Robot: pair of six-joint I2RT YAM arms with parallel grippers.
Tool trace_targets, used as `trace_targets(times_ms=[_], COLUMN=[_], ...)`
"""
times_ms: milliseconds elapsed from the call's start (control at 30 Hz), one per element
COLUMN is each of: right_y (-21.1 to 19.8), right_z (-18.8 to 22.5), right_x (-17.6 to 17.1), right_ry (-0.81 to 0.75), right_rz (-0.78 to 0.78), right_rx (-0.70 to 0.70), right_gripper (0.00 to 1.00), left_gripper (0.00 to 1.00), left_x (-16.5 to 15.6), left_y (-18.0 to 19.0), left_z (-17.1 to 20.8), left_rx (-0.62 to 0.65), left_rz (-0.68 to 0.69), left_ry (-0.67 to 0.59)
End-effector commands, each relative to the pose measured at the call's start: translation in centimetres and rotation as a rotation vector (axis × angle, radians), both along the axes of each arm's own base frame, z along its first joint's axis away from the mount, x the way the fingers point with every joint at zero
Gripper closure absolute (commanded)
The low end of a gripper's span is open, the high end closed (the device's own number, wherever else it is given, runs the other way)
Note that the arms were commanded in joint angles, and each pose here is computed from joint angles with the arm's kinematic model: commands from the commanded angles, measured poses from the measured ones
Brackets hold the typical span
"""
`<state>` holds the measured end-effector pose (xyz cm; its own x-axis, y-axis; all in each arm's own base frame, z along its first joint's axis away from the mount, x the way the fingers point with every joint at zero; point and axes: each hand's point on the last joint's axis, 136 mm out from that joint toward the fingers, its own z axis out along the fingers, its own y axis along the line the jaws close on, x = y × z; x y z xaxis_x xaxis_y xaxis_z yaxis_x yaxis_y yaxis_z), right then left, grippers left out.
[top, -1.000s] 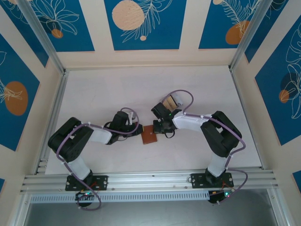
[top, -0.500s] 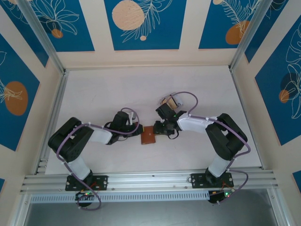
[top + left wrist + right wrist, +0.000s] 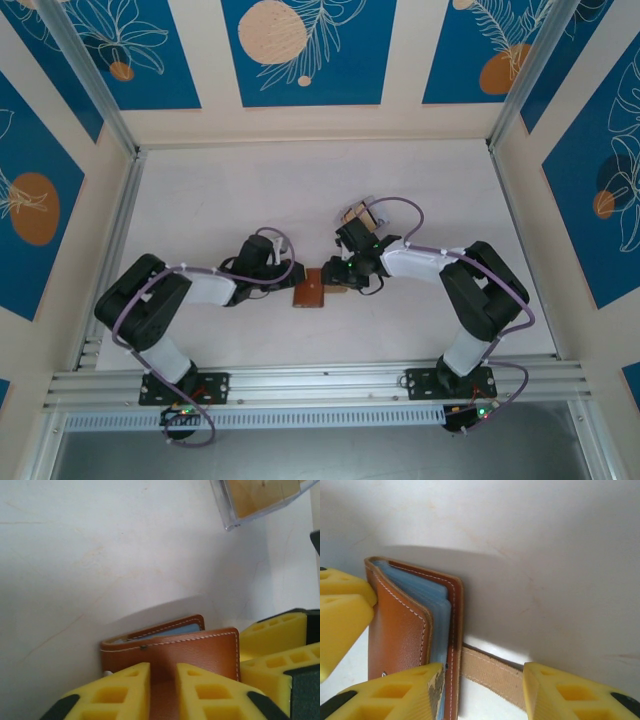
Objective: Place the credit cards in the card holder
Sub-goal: Open the card holder at the center of the table.
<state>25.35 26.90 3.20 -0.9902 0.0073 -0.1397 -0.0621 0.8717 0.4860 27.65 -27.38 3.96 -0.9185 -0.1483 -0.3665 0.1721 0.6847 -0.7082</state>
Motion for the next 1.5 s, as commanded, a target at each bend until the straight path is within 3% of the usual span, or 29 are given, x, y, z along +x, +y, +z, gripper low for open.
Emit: trace_targets(times_ms=[0,233,400,567,633,767,900,1467], right_y=[3.6,3.2,3.4,3.7,3.8,4.0,4.4,7.6], right_z=[2.4,2.1,2.2,2.1,2.3,2.7,3.1,4.8], right_x=[0.4,0.7,0.9,1.0,0.9,1.0,1.0,0.3], right_ry=[-0.039,-0.023,-0.018,-0.012,-0.013,-0.019,-0.028,-0.016], right_rz=[0.053,0.022,0.022,0.025,0.027,0.034,0.045,0.122], right_rx=[0.169,0.190,0.202,0.210,0.214,0.212,0.216,0.290], right_gripper=[0.52,0.52,0.51,0.51,0.51,0.52,0.54,0.71], left_gripper=[0.73,0.52,0.40,0.40,0.46,0.84,0.98,1.00], left_x=[-3.3,-3.5,-3.7,-4.4,-4.7,-5.2,-5.0,-3.9], left_y=[-1.3,-0.7,1.8,5.3,6.3,6.4,5.4,3.1], left_z=[0.6,3.3,4.2,3.8,3.3,2.1,1.6,-1.4], left_rx=[-0.020,-0.023,-0.011,0.031,0.073,0.116,0.104,0.077], left_rz=[-0.106,-0.106,-0.044,0.035,0.045,0.002,-0.039,-0.064], left_ry=[0.059,0.019,0.008,0.026,0.031,0.053,0.067,0.102])
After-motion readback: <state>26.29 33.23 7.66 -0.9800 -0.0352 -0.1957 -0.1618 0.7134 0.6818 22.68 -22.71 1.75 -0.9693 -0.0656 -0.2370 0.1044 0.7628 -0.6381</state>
